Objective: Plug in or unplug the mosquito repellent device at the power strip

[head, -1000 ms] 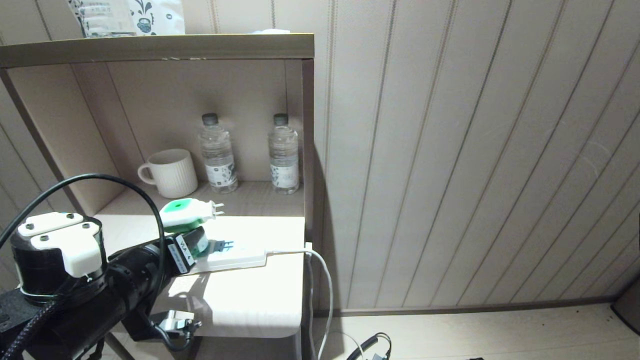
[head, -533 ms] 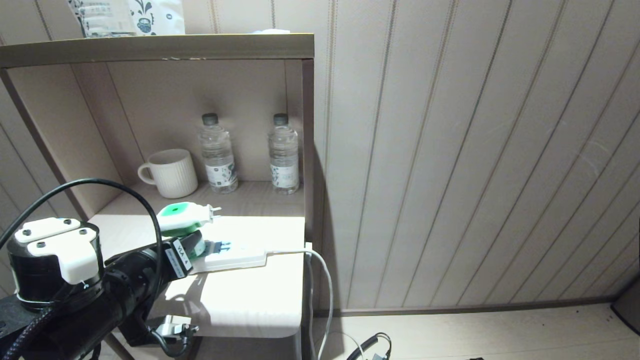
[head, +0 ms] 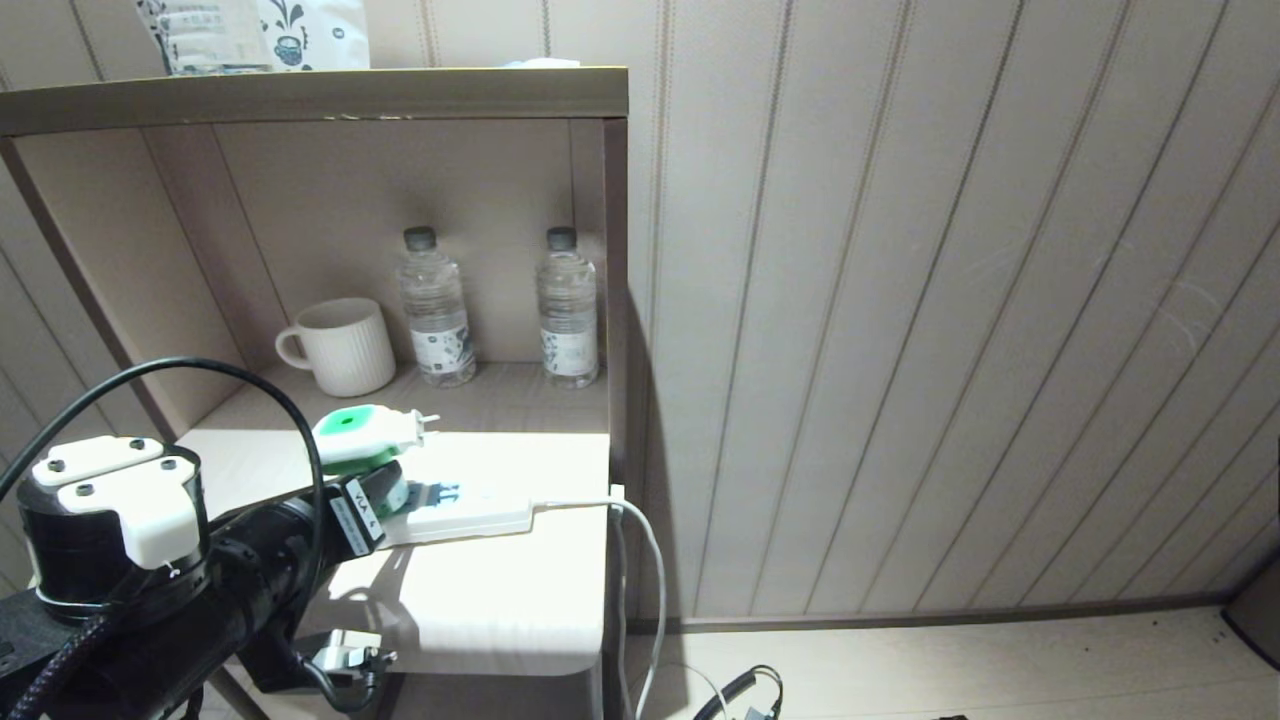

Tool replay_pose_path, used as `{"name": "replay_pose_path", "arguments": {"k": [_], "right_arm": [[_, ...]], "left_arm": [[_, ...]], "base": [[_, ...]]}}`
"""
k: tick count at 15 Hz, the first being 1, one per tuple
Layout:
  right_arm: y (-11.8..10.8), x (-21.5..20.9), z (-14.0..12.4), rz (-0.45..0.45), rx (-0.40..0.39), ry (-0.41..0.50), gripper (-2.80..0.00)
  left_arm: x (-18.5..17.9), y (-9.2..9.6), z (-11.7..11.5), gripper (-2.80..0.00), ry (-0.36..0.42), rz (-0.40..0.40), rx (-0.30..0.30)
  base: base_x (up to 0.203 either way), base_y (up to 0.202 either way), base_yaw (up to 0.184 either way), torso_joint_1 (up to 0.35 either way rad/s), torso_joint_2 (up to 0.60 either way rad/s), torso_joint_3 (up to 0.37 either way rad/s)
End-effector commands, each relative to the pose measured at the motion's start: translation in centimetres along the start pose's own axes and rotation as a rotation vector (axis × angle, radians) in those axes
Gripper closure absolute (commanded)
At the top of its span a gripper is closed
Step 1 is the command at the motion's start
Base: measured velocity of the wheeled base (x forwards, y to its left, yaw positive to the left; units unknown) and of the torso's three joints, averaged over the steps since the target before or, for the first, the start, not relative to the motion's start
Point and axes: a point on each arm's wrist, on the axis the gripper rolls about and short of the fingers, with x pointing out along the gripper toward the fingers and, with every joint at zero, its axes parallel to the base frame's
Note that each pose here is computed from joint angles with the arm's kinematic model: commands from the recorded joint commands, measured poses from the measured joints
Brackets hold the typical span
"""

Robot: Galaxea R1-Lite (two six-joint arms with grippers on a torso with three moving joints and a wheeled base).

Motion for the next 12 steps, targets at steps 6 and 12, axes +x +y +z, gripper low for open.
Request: {"name": "replay_pose_path", "arguments": {"k": [6,12], "right_arm": [[0.00,0.00,0.00,0.000,0.000,-0.001,0.00],[0.00,0.00,0.01,0.000,0.000,-0.001,0.00]], "left_arm": [[0.49,0.52,-0.52,-2.80,0.016,0.010,0.025],[0.08,0.75,-0.21,-2.80,0.003,0.035,0.024]], "base": [[0.000,0.000,0.000,0.000,0.00,0.000],[0.000,0.000,0.000,0.000,0.00,0.000]]}}
